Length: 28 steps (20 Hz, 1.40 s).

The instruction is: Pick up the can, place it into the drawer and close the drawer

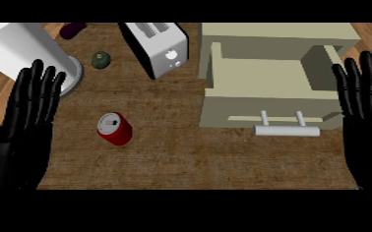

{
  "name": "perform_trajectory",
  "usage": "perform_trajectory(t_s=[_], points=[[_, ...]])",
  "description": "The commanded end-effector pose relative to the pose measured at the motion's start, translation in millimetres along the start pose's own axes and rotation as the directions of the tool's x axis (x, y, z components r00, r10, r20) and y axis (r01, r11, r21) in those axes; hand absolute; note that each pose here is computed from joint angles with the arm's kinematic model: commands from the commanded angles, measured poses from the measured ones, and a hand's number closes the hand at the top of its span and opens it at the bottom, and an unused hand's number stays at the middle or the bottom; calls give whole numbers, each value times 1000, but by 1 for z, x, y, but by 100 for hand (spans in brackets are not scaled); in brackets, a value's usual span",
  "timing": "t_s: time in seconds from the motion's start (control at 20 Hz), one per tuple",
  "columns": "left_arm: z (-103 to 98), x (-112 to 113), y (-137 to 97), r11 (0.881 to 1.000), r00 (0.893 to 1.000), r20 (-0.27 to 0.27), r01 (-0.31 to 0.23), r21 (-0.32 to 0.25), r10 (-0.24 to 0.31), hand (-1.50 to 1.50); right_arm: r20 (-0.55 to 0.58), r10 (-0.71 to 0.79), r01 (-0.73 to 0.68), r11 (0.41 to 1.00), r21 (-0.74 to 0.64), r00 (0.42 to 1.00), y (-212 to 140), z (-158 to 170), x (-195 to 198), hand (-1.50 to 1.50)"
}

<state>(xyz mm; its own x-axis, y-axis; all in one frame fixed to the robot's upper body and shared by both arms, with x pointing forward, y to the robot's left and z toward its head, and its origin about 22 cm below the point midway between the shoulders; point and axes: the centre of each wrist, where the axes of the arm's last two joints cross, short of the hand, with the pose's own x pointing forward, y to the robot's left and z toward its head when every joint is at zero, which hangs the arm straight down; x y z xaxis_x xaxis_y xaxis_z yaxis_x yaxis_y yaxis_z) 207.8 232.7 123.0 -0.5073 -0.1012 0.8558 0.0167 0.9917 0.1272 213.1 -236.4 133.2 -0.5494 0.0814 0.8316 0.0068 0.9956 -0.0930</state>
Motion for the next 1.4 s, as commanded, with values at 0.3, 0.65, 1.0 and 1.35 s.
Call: perform_trajectory(t_s=[0.3, 0.65, 1.0, 1.35], points=[[12, -32, 31, 902, 958, -277, -184, -391, 76, -150, -306, -19, -21, 992, -126, 952, -8, 26, -28, -150], [20, -11, 103, 852, 936, -341, -244, -464, 82, -150, -375, 0, -78, 978, -191, 927, -37, 55, -16, -150], [7, -7, 148, 863, 939, -336, -233, -448, 79, -150, -361, -11, -58, 982, -179, 933, -51, 81, -11, -150], [3, 22, 161, 866, 910, -391, -303, -397, 140, -150, -357, -6, -66, 980, -189, 934, -88, 83, 3, -150]])
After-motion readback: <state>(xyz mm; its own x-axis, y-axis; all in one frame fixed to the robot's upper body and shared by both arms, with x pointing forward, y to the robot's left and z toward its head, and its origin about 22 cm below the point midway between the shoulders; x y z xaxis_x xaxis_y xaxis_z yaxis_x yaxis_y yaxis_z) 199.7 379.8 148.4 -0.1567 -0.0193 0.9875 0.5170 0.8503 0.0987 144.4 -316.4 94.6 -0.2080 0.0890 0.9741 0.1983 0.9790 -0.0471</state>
